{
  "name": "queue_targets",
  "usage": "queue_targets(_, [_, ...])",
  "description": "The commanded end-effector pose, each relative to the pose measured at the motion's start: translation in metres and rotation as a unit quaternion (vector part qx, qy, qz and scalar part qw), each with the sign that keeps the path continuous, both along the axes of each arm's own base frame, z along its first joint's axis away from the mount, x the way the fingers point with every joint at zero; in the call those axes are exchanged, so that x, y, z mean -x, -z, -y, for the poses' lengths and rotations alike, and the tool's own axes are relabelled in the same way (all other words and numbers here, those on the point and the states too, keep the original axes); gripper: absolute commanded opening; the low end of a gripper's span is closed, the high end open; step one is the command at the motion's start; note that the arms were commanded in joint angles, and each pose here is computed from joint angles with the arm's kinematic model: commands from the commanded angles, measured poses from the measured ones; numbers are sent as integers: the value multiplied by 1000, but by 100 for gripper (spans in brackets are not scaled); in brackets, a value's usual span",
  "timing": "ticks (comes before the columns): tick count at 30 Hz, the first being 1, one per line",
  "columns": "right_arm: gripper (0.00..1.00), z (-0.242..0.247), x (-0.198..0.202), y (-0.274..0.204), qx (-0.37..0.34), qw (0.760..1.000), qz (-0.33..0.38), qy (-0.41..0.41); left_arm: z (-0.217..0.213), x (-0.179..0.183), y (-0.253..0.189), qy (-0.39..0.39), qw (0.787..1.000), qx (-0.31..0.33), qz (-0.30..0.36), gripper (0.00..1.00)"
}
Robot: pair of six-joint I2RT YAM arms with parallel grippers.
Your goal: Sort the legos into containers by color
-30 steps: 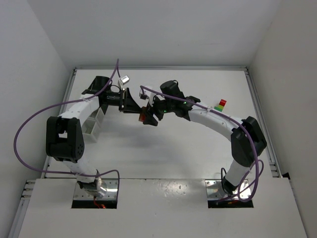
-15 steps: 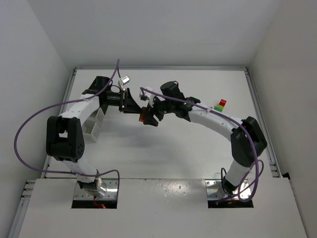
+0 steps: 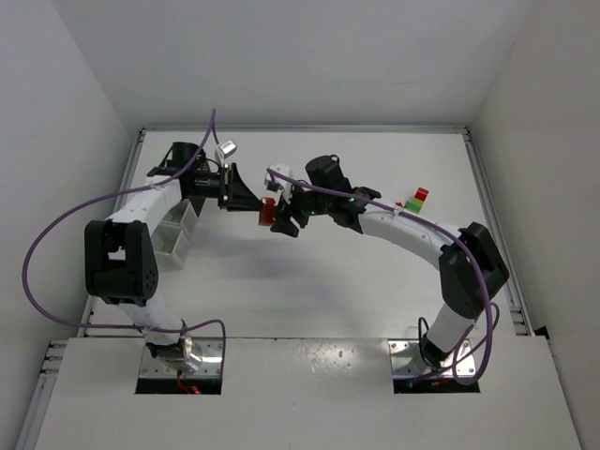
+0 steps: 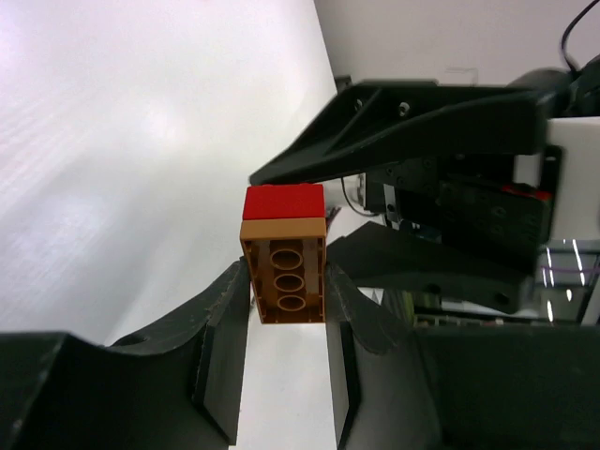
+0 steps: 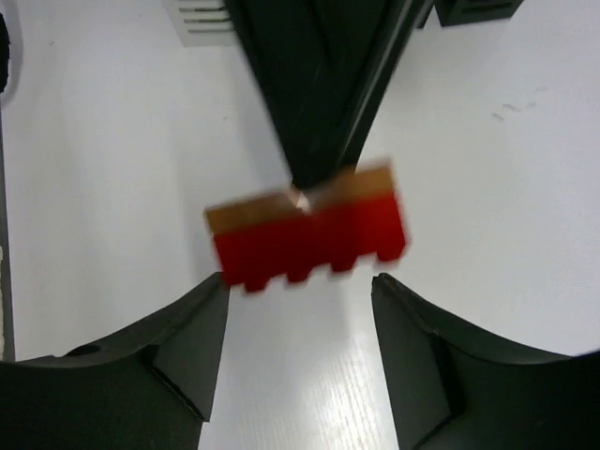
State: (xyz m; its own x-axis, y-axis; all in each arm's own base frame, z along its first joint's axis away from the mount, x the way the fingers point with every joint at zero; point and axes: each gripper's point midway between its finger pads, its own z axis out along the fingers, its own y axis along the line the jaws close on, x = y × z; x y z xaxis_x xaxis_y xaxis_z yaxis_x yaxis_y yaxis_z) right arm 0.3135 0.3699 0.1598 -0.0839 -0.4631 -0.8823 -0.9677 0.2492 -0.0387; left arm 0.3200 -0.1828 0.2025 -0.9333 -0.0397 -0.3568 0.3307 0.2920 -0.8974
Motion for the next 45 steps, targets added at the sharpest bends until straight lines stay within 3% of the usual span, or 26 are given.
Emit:
queue_targets(1, [0, 17, 8, -3, 13, 1000, -1, 7, -28, -25, -15, -43, 998, -12, 47, 0])
queue_targets(10, [0, 23, 12, 6, 22, 1000, -8, 10, -50, -32, -18, -68, 996, -18, 56, 0])
queue_targets(11, [7, 22, 9, 2, 21, 1000, -2, 14, -50, -31, -17, -66, 996, -19, 52, 0])
queue_targets(13, [42, 23, 7, 7, 27, 999, -4, 19, -50, -28, -20, -65, 996, -20, 56, 0])
queue_targets(14, [89, 23, 4, 6, 26, 999, 1, 24, -47, -28, -18, -62, 996, -23, 56, 0])
queue_targets(15, [100, 22, 2, -1, 22, 999, 20, 18, -47, -26, -18, -62, 997, -23, 50, 0])
queue_targets(26, [100, 7, 17, -43, -66, 988, 125, -61, -2, 3, -1, 2, 999, -34, 31, 0])
queue_targets(30, [85, 4, 34, -50, -84, 981, 138, -110, 5, 7, 0, 12, 999, -38, 32, 0])
queue_targets(33, [85, 2, 44, -44, -75, 978, 140, -137, 12, 8, -1, 22, 998, -37, 34, 0])
queue_targets(35, [93, 5, 37, -44, -67, 978, 156, -118, 15, 10, -1, 27, 998, -37, 34, 0])
queue_targets(45, [96, 6, 11, -38, -37, 983, 164, -70, 26, 17, 2, 46, 998, -37, 30, 0])
